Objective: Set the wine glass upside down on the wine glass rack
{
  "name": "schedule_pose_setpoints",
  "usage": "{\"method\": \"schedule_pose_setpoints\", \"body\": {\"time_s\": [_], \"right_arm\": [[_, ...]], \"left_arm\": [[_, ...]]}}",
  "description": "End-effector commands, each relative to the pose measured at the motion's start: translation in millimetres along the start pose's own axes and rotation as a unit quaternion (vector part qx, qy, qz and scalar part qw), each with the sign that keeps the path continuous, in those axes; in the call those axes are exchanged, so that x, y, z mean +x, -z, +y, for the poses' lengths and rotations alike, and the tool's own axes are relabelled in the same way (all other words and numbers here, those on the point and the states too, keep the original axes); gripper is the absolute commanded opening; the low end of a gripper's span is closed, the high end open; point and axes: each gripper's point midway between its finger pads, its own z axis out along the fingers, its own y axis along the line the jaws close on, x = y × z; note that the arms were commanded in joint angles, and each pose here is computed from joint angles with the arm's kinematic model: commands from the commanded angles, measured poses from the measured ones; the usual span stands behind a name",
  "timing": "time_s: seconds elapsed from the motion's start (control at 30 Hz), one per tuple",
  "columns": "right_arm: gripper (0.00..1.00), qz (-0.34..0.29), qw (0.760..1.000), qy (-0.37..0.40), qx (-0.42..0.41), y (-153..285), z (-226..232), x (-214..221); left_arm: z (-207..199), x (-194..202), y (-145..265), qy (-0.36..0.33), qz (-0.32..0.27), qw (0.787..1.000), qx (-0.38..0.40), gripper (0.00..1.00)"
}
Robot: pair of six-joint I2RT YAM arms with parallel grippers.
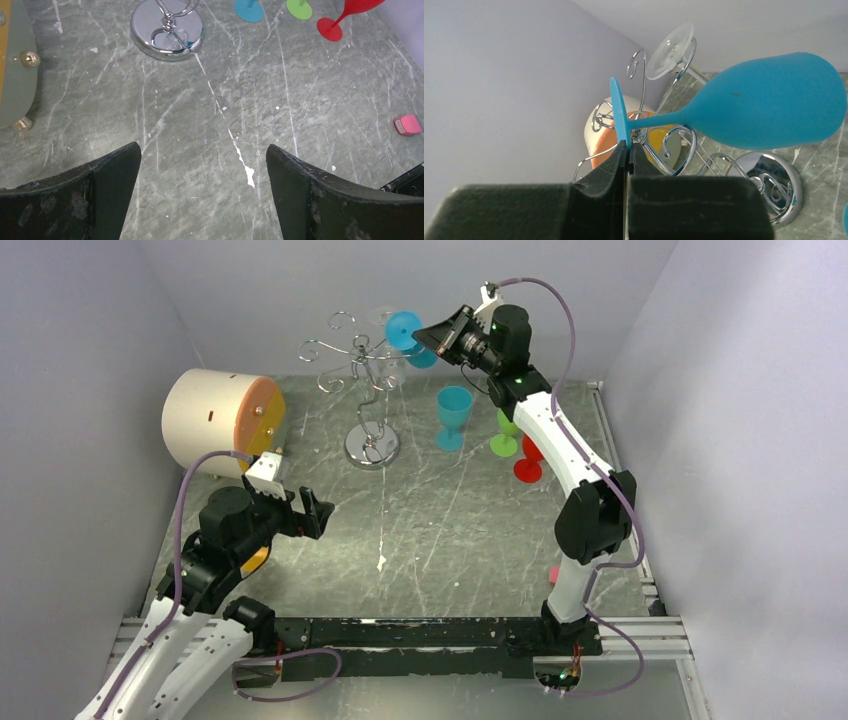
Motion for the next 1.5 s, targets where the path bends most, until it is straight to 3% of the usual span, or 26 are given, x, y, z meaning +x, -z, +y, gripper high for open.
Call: {"method": "schedule_pose_setpoints", "body": {"time_s": [0.0,0.33,1.47], "right_arm": [[0.00,0.031,0.999,0.006,-0.006,-7.8,6.2,6.4],[0.00,0.034,0.998,0.033,0.038,-8.3,-4.5,2.8],[0.00,0.058,0.997,0.042,0.022,2.0,10.9,16.3]], "left_arm": [[0.4,1.4,-3.5,-0.003,-0.001,1.000,0.002,0.99],[0.6,2.1,-4.0,-0.003,0.000,1.000,0.002,0.99],[1.1,3.1,-4.6,-0.002,0.002,1.000,0.001,0.99]]}}
